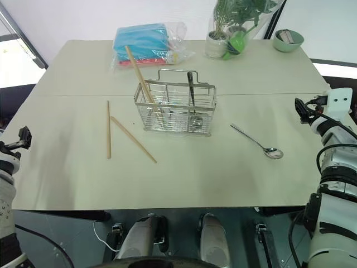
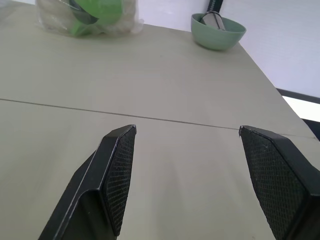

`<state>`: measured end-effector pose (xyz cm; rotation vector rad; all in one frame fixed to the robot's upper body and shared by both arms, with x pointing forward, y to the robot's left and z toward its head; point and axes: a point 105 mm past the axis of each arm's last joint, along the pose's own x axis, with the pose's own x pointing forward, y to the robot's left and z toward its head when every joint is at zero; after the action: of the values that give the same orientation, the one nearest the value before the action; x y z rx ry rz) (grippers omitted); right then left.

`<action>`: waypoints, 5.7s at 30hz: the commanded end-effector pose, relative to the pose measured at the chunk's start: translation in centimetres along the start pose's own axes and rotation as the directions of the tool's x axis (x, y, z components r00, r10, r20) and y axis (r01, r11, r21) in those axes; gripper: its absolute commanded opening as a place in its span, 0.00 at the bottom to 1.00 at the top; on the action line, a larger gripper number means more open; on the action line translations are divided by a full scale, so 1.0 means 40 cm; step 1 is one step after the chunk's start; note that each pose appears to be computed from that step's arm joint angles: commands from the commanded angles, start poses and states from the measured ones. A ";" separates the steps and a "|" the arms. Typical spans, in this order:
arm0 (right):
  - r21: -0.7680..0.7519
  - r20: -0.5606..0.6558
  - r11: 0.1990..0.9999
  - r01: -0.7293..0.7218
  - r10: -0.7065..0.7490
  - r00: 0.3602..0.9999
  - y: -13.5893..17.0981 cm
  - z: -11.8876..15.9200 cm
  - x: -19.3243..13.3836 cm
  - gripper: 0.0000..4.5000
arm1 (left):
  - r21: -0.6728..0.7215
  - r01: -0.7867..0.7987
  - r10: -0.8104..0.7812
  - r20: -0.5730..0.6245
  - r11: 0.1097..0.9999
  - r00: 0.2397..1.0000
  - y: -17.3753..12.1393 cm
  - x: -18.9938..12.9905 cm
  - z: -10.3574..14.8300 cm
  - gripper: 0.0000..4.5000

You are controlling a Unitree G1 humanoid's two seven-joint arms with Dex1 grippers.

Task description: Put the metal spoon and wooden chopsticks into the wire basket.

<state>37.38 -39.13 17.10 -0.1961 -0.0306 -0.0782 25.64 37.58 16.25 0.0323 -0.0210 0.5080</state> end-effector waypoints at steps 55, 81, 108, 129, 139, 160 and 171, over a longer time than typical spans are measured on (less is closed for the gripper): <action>0.123 -0.519 0.526 -0.842 0.757 0.397 0.264 -0.031 -0.070 0.75 | 0.087 0.934 -0.927 -0.184 -0.347 -0.327 -0.598 -0.377 0.240 0.99; -0.015 -0.263 0.752 -0.659 0.633 0.728 0.205 0.076 0.006 0.01 | 0.164 0.950 -0.960 -0.140 -0.264 -0.242 -0.595 -0.324 0.284 1.00; 0.122 0.434 0.450 -0.885 0.777 0.455 0.657 0.457 -0.050 0.01 | 0.243 0.962 -0.992 -0.020 -0.123 -0.122 -0.616 -0.253 0.359 1.00; 0.087 0.473 0.562 -0.822 0.703 0.531 0.501 0.521 0.004 0.99 | 0.225 0.974 -0.999 0.046 0.031 0.021 -0.587 -0.202 0.396 1.00; -0.143 0.266 0.120 -0.982 0.961 0.078 0.482 0.574 -0.233 0.99 | -0.073 0.715 -0.718 -0.006 0.695 0.696 -0.445 0.016 0.384 1.00; -0.004 0.132 0.057 -0.998 0.990 0.056 0.533 0.391 -0.316 0.99 | -0.132 0.428 -0.439 -0.447 0.894 0.779 -0.464 0.234 0.037 1.00; 0.038 0.172 0.116 -0.993 0.978 0.121 0.513 0.395 -0.308 0.99 | -0.033 0.506 -0.456 -0.487 0.862 0.745 -0.558 0.267 -0.003 1.00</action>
<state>26.76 -14.50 26.88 -0.0162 0.0562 1.3851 45.66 23.04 15.58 -0.0398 0.4970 -0.0332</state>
